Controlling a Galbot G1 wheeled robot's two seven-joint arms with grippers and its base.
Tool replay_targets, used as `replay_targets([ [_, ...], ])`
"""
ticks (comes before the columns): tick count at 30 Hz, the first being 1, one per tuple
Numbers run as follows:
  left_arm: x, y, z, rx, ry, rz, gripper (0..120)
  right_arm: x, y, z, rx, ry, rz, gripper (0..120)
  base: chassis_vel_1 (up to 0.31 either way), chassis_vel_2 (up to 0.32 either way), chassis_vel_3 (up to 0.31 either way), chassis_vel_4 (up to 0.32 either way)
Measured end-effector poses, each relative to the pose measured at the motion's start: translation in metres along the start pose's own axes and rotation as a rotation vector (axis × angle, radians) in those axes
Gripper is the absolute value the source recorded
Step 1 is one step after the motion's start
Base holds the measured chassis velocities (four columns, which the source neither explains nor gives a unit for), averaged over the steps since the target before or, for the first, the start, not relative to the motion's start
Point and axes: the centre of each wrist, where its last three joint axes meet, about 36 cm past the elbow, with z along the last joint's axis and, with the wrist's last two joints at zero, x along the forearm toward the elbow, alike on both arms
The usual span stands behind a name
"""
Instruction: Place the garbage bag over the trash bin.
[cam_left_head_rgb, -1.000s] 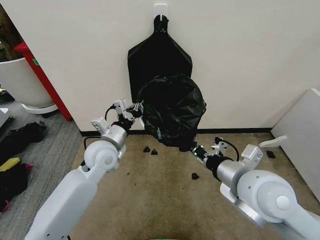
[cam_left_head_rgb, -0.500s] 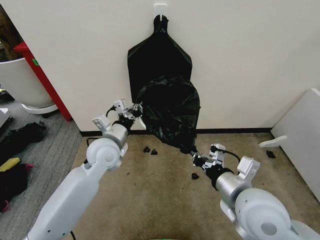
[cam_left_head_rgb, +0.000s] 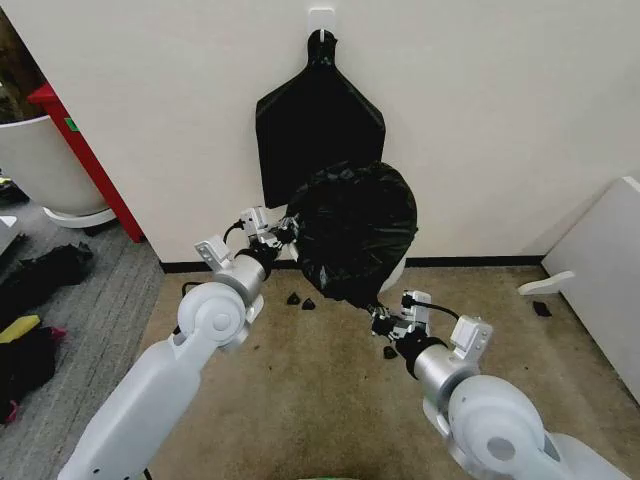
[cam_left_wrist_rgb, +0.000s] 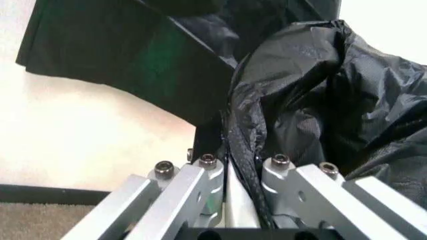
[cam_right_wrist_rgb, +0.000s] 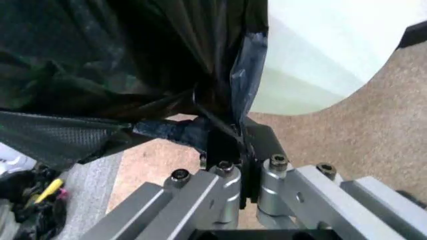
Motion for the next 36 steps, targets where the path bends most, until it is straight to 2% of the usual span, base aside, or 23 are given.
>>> replay_targets([
  [10, 0.003, -0.006, -0.008, 0.055, 0.01, 0.007, 4, -0.001, -0.011, 0.005, 0.076, -0.038, 0.055, 0, 0.0, 0.0, 0.0, 0.0],
  [20, 0.005, -0.005, -0.012, 0.062, 0.015, 0.007, 4, -0.001, -0.014, 0.004, 0.098, -0.052, 0.072, 1, 0.0, 0.0, 0.0, 0.0],
  [27, 0.002, 0.003, -0.01, 0.044, 0.011, -0.018, 4, 0.018, -0.008, 0.01, 0.136, -0.037, 0.062, 24, 0.0, 0.0, 0.0, 0.0],
  [31, -0.002, 0.01, -0.011, 0.026, 0.02, -0.049, 4, 0.029, -0.005, 0.015, 0.153, -0.03, 0.06, 43, 0.0, 0.0, 0.0, 0.0],
  [34, -0.003, 0.012, -0.011, 0.017, 0.025, -0.064, 4, 0.034, -0.004, 0.017, 0.16, -0.029, 0.065, 49, 0.0, 0.0, 0.0, 0.0],
  [36, -0.005, 0.015, -0.01, 0.004, 0.037, -0.081, 4, 0.04, -0.004, 0.019, 0.174, -0.032, 0.072, 59, 0.0, 0.0, 0.0, 0.0],
])
